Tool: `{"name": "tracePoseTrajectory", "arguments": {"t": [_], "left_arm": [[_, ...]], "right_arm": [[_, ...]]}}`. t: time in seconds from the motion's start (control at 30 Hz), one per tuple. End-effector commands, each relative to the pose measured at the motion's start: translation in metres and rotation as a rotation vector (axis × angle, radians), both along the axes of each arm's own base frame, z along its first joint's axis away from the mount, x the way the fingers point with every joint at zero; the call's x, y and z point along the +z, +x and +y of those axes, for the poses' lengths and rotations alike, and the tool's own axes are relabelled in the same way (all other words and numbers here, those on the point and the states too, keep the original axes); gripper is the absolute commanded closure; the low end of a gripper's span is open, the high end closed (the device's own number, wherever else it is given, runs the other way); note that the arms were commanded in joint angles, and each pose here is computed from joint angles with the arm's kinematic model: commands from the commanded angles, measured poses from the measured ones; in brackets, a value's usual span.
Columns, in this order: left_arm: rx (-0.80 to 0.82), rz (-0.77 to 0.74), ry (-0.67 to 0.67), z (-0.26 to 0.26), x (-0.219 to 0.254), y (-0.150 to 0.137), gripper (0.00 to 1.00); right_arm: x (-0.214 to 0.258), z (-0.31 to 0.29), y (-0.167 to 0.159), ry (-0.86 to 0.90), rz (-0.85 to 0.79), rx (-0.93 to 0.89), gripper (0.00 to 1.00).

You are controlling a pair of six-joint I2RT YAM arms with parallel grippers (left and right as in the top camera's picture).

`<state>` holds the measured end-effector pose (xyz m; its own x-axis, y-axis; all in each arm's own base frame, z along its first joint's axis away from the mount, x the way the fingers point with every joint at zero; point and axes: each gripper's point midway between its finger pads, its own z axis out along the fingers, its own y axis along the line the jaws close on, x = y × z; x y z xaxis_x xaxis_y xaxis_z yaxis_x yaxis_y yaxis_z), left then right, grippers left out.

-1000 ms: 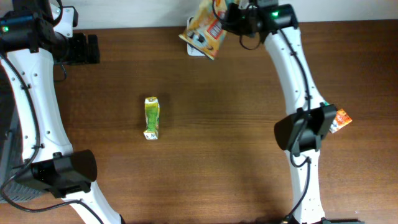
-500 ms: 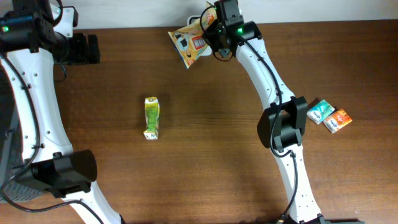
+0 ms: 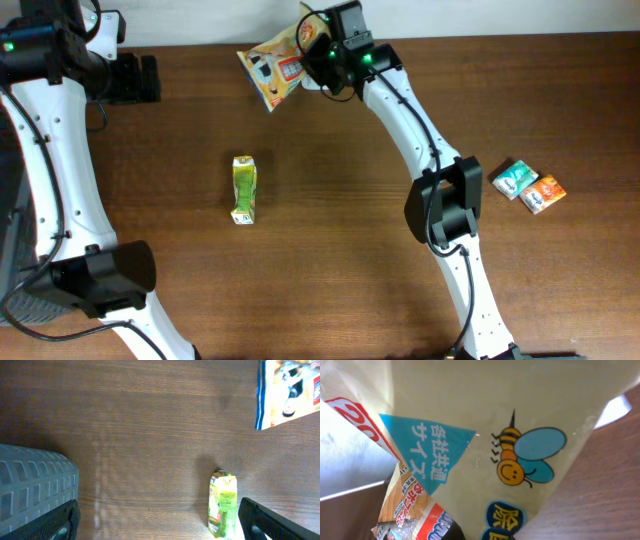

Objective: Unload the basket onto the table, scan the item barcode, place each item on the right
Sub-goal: 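Hold the yellow snack bag in front of the scanner with right gripper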

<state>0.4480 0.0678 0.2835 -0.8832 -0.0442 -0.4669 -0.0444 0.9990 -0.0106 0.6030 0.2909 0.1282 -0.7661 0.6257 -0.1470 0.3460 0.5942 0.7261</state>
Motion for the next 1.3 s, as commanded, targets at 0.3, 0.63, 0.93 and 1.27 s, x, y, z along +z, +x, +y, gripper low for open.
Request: {"name": "tracePoseTrajectory", "arguments": {"t": [0.3, 0.63, 0.93, 1.27], "left_arm": [[-0.006, -0.001, 0.003, 0.003, 0.000, 0.000, 0.01], [-0.006, -0.001, 0.003, 0.003, 0.000, 0.000, 0.01], [-0.006, -0.001, 0.003, 0.003, 0.000, 0.000, 0.01], [-0.006, -0.001, 0.003, 0.003, 0.000, 0.000, 0.01]], "right_arm": [[0.122, -0.002, -0.005, 0.025, -0.267, 0.111, 0.96], [0.081, -0.059, 0.008, -0.149, -0.173, -0.037, 0.96], [0.035, -0.052, -0.002, -0.163, -0.064, -0.019, 0.96], [0.021, -0.045, -0.024, -0.155, 0.041, -0.002, 0.96]]}}
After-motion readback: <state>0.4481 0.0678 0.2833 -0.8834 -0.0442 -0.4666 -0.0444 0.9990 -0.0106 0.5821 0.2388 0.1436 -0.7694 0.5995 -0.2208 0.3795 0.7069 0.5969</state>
